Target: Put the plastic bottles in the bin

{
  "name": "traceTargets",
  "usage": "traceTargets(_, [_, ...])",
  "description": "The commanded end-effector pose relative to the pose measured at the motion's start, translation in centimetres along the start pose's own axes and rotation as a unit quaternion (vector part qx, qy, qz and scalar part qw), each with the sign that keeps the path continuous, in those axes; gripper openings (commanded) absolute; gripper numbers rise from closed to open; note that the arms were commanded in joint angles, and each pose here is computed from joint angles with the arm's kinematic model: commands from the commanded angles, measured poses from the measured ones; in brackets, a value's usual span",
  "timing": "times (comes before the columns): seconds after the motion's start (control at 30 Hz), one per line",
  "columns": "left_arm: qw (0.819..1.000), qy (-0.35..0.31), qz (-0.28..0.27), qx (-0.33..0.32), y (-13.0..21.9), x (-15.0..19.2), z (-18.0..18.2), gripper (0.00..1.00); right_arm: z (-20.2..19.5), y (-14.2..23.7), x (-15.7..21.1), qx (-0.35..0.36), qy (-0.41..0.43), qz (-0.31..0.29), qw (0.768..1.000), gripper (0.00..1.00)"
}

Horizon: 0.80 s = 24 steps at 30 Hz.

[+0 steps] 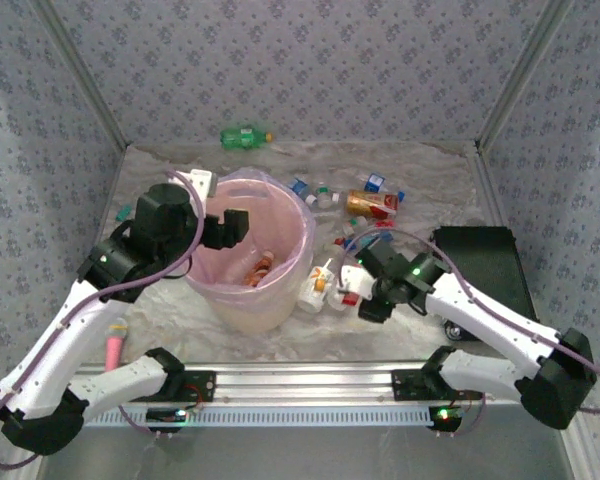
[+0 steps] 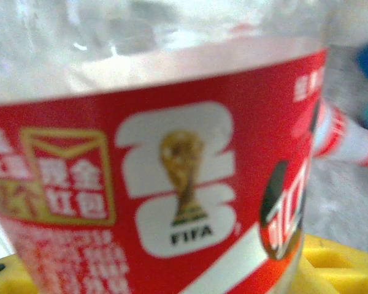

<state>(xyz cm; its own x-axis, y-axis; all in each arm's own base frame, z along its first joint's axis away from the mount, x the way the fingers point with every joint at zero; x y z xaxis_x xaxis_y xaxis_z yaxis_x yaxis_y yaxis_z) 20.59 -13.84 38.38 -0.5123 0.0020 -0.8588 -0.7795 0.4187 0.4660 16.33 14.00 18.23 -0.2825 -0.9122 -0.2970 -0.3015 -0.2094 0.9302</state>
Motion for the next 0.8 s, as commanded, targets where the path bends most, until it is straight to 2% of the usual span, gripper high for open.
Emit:
traceTargets(0.0, [0.995, 0.013, -0.065, 0.077, 1.5, -3.7, -2.3, 0.89, -3.0, 2.8, 0.0, 0.059, -0.079, -0.037, 0.994, 0.49])
traceTargets(0.1, [0.988, 0.026, -0.083, 0.124, 1.7, -5.0, -3.6, 0.89, -5.4, 4.9, 0.2, 0.093, -0.166, -0.088, 0.978, 0.41])
traceTargets(0.17, [0.982, 0.04, -0.095, 0.157, 1.6, -5.7, -4.4, 0.89, -7.3, 6.0, 0.8, 0.113, -0.242, -0.123, 0.956, 0.31])
traceTargets(0.23, [0.974, 0.057, -0.102, 0.193, 1.3, -6.7, -5.5, 0.89, -9.2, 6.9, 1.4, 0.121, -0.316, -0.164, 0.927, 0.17])
traceTargets(0.3, [0.966, 0.074, -0.1, 0.226, 0.9, -7.6, -6.5, 0.89, -10.7, 8.0, 1.4, 0.125, -0.347, -0.205, 0.906, 0.05])
traceTargets(0.33, [0.961, 0.08, -0.098, 0.245, 0.7, -7.9, -7.1, 0.89, -11.3, 8.6, 1.2, 0.12, -0.371, -0.226, 0.892, 0.02])
traceTargets(0.43, [0.949, 0.099, -0.097, 0.285, -0.1, -8.7, -8.2, 0.88, -12.6, 10.5, 0.2, 0.088, -0.411, -0.282, 0.862, 0.01])
traceTargets(0.53, [0.936, 0.102, -0.085, 0.326, -1.1, -9.1, -9.4, 0.84, -13.5, 12.2, -1.3, 0.042, -0.424, -0.325, 0.844, 0.0])
traceTargets(0.63, [0.928, 0.101, -0.062, 0.354, -2.6, -9.3, -10.6, 0.8, -14.2, 14.1, -2.9, -0.01, -0.418, -0.354, 0.837, 0.0])
traceTargets(0.77, [0.922, 0.093, -0.054, 0.372, -3.9, -9.9, -11.8, 0.79, -14.1, 15.6, -4.6, -0.068, -0.405, -0.376, 0.83, 0.0])
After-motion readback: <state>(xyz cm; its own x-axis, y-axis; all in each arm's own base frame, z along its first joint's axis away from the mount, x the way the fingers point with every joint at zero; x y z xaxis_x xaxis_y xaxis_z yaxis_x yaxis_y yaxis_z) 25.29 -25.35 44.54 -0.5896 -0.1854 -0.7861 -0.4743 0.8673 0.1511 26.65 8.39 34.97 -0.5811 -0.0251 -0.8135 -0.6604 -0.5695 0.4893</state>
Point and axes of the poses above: each hand's point on the last joint's axis, 136 mm out from that joint toward the fingers, its own y axis back along the fingers, its own z axis along the line the jaws close on, x = y × z, the point moved 6 cm from there along y, back along the fingers
